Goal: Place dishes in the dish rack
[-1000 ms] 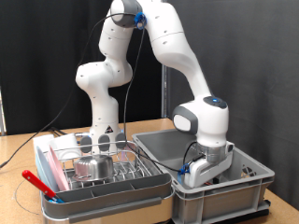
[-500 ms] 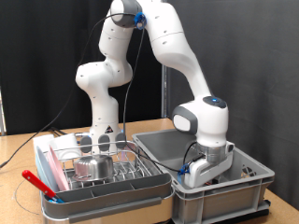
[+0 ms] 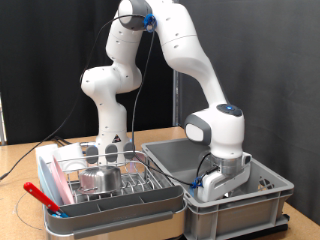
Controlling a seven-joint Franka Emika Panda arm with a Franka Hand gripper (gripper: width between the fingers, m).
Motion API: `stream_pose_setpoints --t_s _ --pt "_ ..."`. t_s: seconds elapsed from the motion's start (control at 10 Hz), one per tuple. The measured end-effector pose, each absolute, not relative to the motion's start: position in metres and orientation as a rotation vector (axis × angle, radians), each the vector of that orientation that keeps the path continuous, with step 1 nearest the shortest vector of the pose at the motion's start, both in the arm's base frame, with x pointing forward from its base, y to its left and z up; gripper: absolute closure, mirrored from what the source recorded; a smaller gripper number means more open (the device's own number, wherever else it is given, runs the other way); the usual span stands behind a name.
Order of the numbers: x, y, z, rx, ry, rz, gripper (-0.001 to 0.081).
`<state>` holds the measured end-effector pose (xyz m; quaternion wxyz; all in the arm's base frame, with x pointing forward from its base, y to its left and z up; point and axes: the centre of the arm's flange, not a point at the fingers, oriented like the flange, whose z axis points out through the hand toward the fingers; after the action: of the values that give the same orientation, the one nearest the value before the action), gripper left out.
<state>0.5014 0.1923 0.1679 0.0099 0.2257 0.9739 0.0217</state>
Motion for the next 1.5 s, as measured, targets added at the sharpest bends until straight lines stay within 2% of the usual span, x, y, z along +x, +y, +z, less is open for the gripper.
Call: stream_pose_setpoints --t_s 0.1,0.2,0.5,0.9,1.5 --pt "0.503 0.191 0.168 0.718 3.038 0.074 0.0563" --pt "0.503 0.191 0.168 0.728 3.038 0.082 0.0732" --pt "0.507 0.192 0.175 0.721 3.05 0.171 0.0732" --pt "0.506 0.19 0.225 0.71 3.041 0.366 0.0732" --pt "0.483 0.163 0.301 0.856 3.255 0.339 0.0732"
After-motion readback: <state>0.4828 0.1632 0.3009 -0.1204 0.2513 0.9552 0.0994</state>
